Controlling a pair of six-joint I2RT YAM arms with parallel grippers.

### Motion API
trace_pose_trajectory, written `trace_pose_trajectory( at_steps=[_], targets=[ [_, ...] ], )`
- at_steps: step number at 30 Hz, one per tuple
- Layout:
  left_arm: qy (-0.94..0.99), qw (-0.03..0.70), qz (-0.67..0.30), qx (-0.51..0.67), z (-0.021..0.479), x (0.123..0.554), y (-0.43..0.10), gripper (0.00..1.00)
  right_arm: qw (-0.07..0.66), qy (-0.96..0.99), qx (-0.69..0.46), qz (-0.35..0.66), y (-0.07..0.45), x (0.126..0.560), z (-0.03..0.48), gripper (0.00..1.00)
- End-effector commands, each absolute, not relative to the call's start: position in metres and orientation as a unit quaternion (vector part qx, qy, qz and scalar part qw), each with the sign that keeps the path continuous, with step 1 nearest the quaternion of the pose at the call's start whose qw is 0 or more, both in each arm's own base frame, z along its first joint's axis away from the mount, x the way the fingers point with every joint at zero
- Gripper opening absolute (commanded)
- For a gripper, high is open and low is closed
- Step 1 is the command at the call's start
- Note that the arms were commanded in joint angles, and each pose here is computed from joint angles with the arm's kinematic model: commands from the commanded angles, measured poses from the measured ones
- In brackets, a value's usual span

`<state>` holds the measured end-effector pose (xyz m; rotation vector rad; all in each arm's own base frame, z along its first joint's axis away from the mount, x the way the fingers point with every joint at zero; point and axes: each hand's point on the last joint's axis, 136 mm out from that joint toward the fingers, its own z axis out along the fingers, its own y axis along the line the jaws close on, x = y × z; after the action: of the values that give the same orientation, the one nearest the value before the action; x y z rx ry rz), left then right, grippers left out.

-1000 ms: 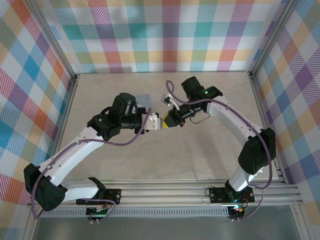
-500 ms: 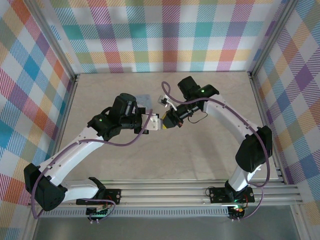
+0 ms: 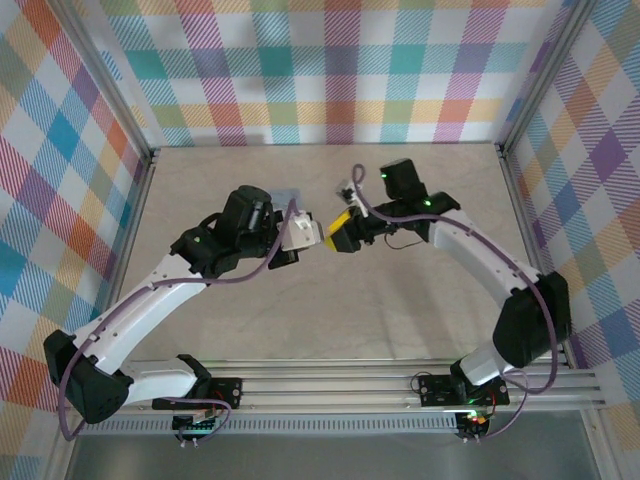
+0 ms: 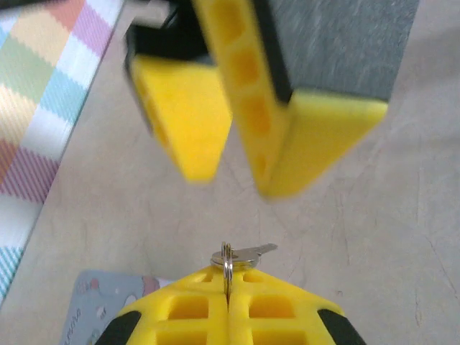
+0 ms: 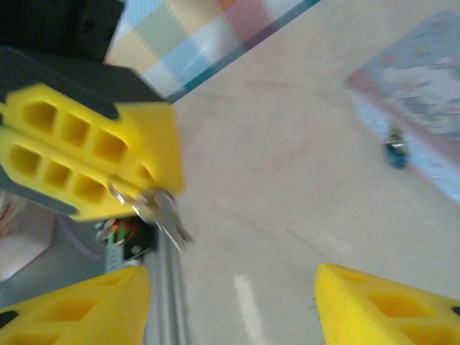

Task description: Unlock a padlock with a key

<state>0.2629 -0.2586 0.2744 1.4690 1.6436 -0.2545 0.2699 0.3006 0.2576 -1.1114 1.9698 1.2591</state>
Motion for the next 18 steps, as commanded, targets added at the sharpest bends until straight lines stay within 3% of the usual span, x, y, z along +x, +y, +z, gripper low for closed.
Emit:
trace_pose_trajectory(
  at_steps=[1,5,11,18],
  targets=[
    [0.757,0.437,-0.125,0.470,0.287,0.275,-0.242,0.00,0.386,0.711,-0.367,0.459,0.297,0.298,0.281,0.62],
    [0.817,0.379,-0.159,0.405,0.281,0.279,-0.239,0.00,0.411,0.713,-0.346,0.449,0.297,0.306,0.265,0.61],
    [0.861,0.283,-0.254,0.336,0.277,0.275,-0.248,0.00,0.432,0.684,-0.407,0.425,0.322,0.294,0.254,0.61],
    [0.856,0.242,-0.337,0.307,0.292,0.270,-0.264,0.00,0.473,0.643,-0.461,0.388,0.337,0.290,0.249,0.61]
  ],
)
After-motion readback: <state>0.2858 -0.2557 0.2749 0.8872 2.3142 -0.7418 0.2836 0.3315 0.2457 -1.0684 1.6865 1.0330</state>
